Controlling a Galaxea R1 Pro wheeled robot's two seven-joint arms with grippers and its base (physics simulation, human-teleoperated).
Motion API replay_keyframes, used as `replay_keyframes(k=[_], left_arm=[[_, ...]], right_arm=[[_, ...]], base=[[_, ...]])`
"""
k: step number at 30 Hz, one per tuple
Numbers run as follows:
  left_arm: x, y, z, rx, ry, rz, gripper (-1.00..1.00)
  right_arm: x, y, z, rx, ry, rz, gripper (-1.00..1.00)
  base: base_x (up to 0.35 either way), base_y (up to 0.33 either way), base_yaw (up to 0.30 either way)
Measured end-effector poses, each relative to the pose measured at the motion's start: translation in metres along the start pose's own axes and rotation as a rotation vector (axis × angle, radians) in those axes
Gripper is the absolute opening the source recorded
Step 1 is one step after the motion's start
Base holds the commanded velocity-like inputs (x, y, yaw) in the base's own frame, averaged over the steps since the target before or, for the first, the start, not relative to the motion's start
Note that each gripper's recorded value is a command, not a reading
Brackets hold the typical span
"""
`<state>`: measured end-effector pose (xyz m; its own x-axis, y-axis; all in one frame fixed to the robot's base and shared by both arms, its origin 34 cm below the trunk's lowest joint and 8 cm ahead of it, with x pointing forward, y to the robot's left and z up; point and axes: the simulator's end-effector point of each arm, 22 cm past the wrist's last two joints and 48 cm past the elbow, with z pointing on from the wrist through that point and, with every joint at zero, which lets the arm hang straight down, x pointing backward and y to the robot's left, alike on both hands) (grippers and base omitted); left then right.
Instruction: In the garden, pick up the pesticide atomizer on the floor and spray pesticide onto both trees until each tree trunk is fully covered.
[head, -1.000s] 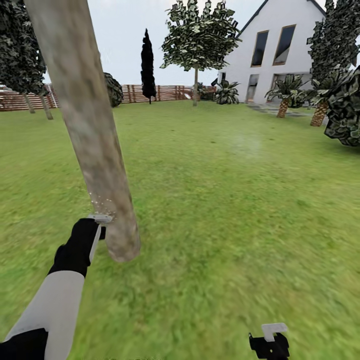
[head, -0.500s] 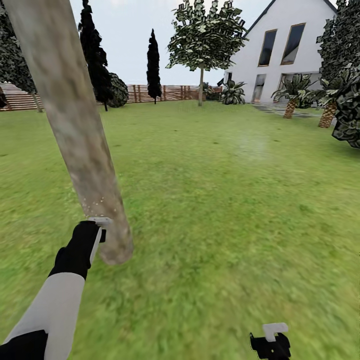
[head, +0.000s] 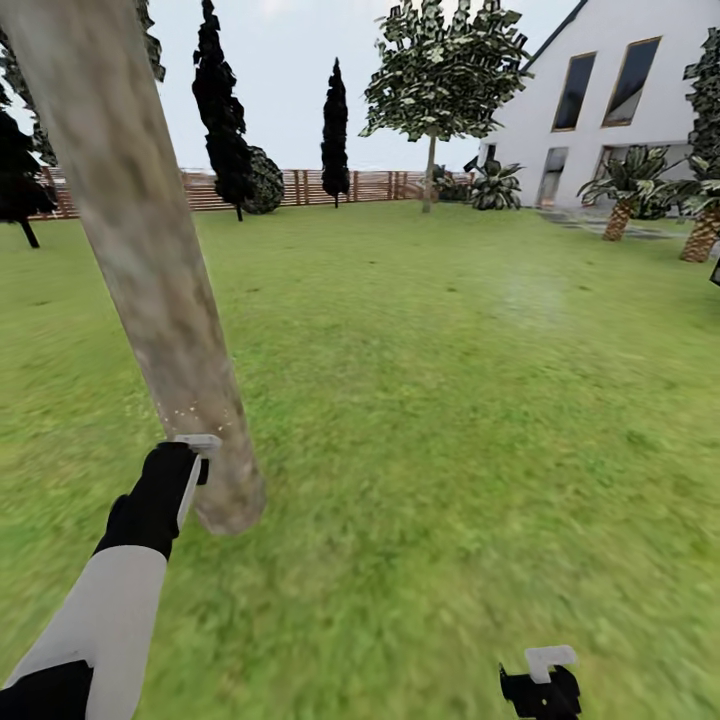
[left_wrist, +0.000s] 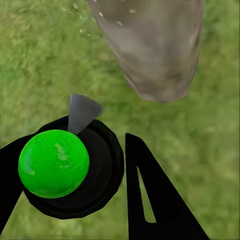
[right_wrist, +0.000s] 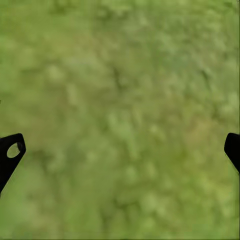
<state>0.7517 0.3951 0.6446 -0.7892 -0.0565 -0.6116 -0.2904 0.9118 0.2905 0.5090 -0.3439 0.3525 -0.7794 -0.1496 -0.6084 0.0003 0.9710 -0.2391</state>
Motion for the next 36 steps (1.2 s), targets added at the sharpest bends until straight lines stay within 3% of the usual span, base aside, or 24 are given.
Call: replay_keyframes(k=[7,27,36], left_arm=[[0.0,-0.001,0.0,-0.001,0.001,0.002,-1.0],[0.022,-0.003,0.008,-0.007,0.037,0.024,-1.0],[0.03,-0.003,0.01,-0.008,0.047,0.028,-1.0]], right_arm=[[0.0,0.0,0.0,0.0,0.0,0.0,1.0],[0.0,0.0,0.0,0.0,0.0,0.0,1.0],[0.0,-0.001,0.0,0.001,0.0,0.001,1.0]], base=[[0.218,-0.201,0.277],[0.045,-0.272,0.276],[0.129,-0.273,0.031]])
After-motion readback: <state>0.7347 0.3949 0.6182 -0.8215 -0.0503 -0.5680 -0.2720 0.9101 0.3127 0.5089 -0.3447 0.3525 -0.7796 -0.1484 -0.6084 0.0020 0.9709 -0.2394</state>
